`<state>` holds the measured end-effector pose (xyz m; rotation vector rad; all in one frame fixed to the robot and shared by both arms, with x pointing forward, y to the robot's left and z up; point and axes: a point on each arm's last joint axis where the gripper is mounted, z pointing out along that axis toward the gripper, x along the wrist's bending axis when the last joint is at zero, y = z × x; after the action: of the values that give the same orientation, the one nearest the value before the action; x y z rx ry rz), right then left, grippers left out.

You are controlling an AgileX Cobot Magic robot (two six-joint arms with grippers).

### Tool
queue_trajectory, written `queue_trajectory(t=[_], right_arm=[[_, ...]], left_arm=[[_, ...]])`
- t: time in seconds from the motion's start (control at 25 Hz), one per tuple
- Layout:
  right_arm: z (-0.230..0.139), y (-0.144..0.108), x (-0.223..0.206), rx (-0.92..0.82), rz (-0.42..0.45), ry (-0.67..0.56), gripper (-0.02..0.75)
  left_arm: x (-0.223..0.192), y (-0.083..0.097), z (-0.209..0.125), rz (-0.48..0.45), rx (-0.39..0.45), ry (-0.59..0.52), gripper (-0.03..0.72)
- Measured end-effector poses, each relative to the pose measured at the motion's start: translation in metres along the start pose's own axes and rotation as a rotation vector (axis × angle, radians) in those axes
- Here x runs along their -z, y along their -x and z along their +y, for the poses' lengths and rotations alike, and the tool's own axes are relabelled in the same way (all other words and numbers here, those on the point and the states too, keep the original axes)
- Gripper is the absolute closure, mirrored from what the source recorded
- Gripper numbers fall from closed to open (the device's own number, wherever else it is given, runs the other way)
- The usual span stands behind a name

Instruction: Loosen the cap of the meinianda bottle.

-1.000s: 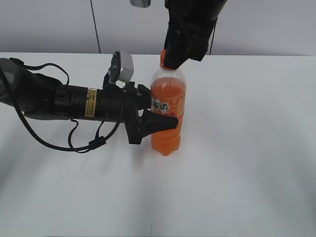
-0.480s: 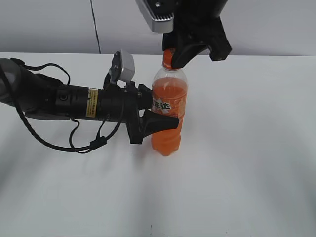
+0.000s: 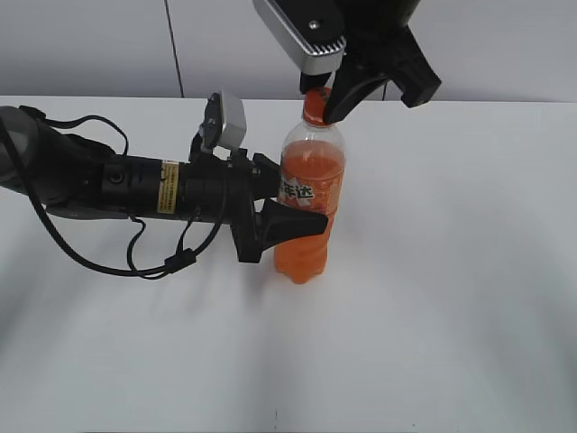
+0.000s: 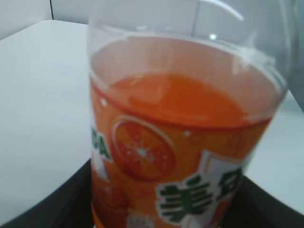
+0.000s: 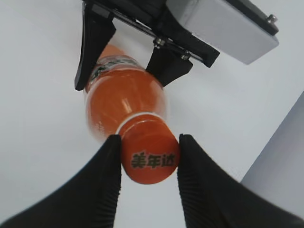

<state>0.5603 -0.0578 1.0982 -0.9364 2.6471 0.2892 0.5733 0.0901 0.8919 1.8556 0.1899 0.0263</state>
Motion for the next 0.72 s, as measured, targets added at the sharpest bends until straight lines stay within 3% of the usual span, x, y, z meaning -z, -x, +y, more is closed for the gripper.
queue_trajectory(t=[0.56,0.72], right_arm=[[0.0035,-0.0004,0.0003,-0.009,0.002,0.038,0.468],[0.0039,0.0014,0.0004,-0.072,-0.018,0.043,0.433]], left_arm=[[0.0000,0.0008,-0.0001,-0.008,-0.010,-0.001,0.261],[0.0000,0.0005,0.0000,-0.005,-0.002,0.000,0.261]])
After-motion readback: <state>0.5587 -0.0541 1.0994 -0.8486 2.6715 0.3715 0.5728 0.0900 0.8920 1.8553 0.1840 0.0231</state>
